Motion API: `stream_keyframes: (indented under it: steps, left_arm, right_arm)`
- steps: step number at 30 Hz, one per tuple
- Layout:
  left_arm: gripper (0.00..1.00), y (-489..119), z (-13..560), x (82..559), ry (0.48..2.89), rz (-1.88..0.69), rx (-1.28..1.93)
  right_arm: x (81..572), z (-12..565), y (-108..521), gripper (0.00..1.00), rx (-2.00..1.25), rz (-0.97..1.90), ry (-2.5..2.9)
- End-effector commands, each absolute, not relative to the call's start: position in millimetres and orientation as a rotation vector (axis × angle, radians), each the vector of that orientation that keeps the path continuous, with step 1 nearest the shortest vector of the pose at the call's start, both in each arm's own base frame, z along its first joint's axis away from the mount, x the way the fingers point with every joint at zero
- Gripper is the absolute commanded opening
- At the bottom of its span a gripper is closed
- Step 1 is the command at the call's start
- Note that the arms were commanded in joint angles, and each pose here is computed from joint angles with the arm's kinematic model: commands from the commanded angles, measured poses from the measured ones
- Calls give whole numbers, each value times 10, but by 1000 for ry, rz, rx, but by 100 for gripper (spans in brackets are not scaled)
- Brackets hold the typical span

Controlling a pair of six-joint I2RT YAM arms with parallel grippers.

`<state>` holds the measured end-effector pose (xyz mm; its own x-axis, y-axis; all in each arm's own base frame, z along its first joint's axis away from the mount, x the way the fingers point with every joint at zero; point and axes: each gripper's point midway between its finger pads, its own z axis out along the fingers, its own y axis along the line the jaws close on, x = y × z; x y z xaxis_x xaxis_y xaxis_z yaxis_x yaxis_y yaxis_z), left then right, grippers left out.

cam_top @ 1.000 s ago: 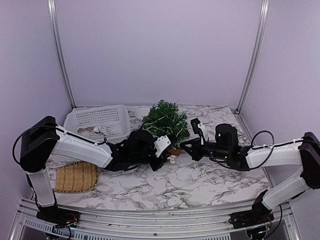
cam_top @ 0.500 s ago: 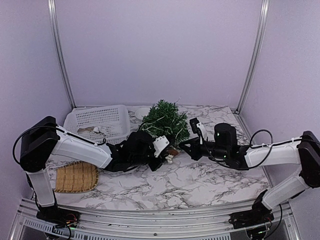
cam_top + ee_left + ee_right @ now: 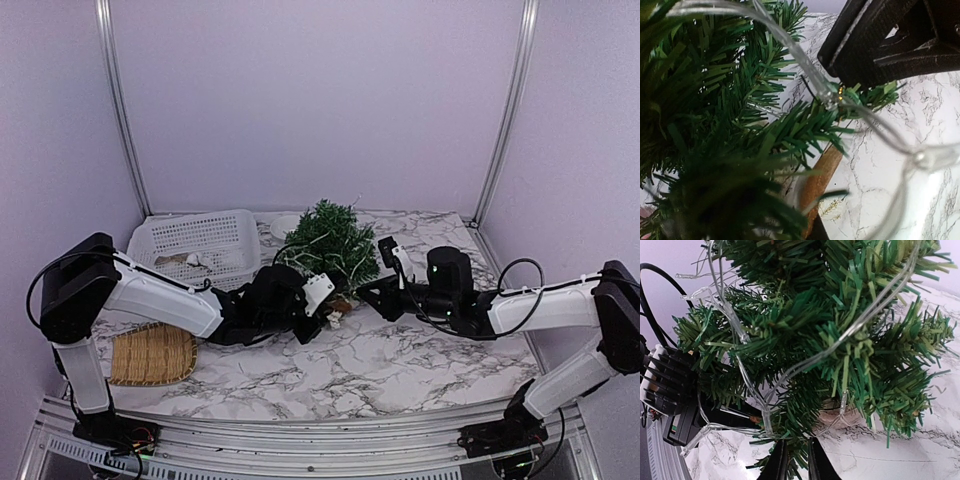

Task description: Decorate the small christmas tree

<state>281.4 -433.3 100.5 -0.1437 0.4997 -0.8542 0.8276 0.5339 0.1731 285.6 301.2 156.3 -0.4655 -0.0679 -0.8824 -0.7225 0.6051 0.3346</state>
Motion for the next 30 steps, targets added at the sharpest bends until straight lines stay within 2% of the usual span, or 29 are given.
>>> stream_keyframes:
  steps: [1,11,15,21,30]
  left_arm:
    - [0,-4208,796,2847,1862,-371,1095]
    - [1,-4220,757,2842,1869,-378,1100]
    - [15,-4246,804,2806,1858,-406,1111]
    - [30,-4270,939,2702,1822,-451,1131]
    - [48,-4169,1145,2517,1772,-501,1122]
  right_arm:
    - [2930,1716,3037,15,-631,902,1879]
    - [2882,1773,3041,19,-644,922,1863]
    - [2875,1840,3027,19,-638,925,1849]
    - [2861,1966,3000,20,-623,926,1820]
    - [2852,2102,2896,24,-597,918,1787]
